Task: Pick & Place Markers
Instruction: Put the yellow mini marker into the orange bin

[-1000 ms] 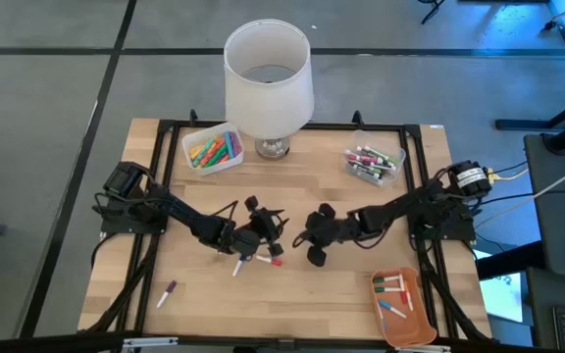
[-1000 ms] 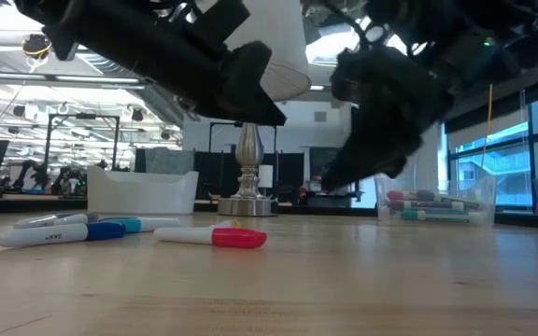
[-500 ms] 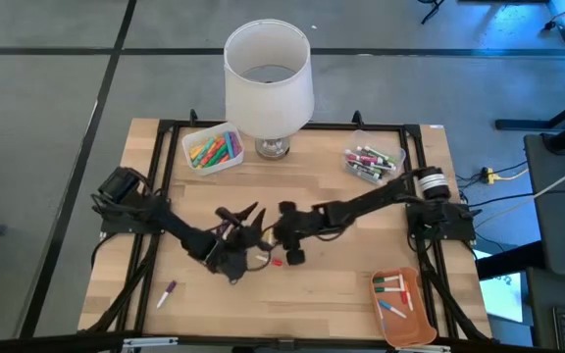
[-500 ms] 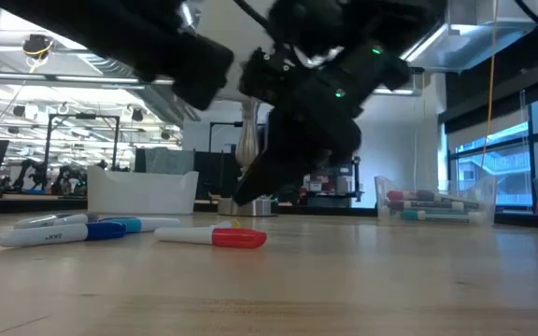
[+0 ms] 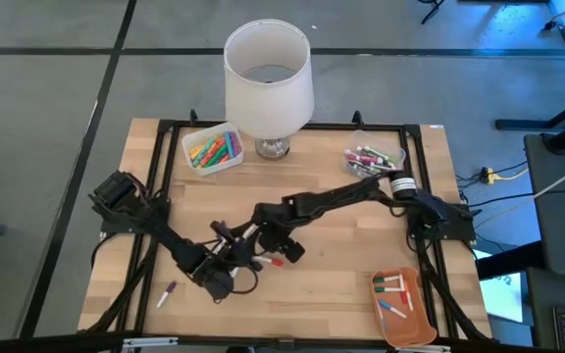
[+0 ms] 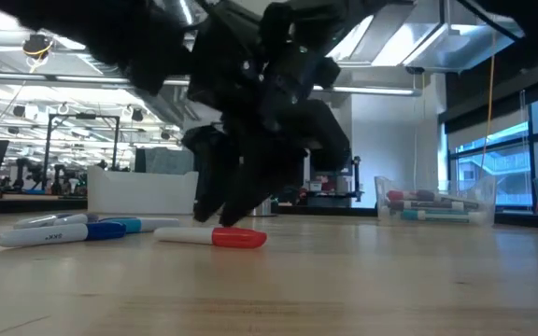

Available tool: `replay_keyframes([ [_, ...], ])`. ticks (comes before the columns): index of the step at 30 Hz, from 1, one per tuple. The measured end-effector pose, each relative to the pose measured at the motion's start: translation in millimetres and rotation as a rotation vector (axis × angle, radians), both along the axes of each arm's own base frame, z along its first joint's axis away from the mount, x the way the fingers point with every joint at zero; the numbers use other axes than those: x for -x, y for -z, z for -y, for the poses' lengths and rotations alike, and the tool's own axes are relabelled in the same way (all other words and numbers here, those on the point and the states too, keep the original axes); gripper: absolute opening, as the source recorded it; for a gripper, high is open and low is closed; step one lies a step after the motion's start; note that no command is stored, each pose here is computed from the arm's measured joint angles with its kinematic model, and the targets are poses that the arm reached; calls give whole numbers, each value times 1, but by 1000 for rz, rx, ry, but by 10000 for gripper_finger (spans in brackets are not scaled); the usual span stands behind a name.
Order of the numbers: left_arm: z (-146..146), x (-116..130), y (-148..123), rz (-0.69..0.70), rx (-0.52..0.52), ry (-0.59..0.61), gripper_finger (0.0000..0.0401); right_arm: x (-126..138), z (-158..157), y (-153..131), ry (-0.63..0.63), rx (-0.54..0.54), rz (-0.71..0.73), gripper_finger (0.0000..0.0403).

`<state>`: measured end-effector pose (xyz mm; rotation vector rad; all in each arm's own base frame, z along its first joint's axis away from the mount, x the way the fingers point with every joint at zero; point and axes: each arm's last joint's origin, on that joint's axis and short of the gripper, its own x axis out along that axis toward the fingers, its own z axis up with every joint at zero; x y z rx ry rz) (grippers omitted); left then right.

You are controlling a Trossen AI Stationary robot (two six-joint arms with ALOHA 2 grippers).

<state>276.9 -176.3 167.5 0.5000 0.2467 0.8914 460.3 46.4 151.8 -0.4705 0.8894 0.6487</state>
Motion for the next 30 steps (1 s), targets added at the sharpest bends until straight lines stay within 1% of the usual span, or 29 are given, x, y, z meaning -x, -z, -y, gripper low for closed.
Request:
replay_keyframes([
  [2, 3, 3, 3, -34, -31, 3, 125, -3, 4, 5, -6, 35, -42, 188],
  [6, 6, 6, 4, -64, -48, 29, 125, -1, 10, 12, 33, 148, -105, 186],
  [8, 7, 6, 3, -66, -54, 25, 125, 1, 14, 14, 62, 160, -137, 175],
  [11, 7, 6, 2, -74, -59, 27, 125, 3, 15, 15, 93, 146, -175, 135],
  [16, 6, 6, 3, -87, -70, 24, 125, 7, 16, 17, 127, 97, -236, 32],
  [19, 6, 6, 3, -89, -71, 25, 125, 13, 16, 19, 194, 78, -318, 28],
  [21, 6, 6, 3, -89, -71, 26, 125, 16, 17, 20, 247, 70, -359, 34],
  [24, 7, 6, 3, -77, -57, 33, 125, 19, 15, 20, 307, 77, -392, 36],
  [27, 5, 0, -2, -19, 8, 56, 125, 21, 7, 12, 296, 55, -385, 32],
  [29, -2, -7, -7, 38, 65, 59, 125, 22, 1, 4, 279, 38, -356, 32],
  [30, -4, -9, -9, 60, 83, 56, 125, 22, -3, 0, 283, 48, -339, 32],
])
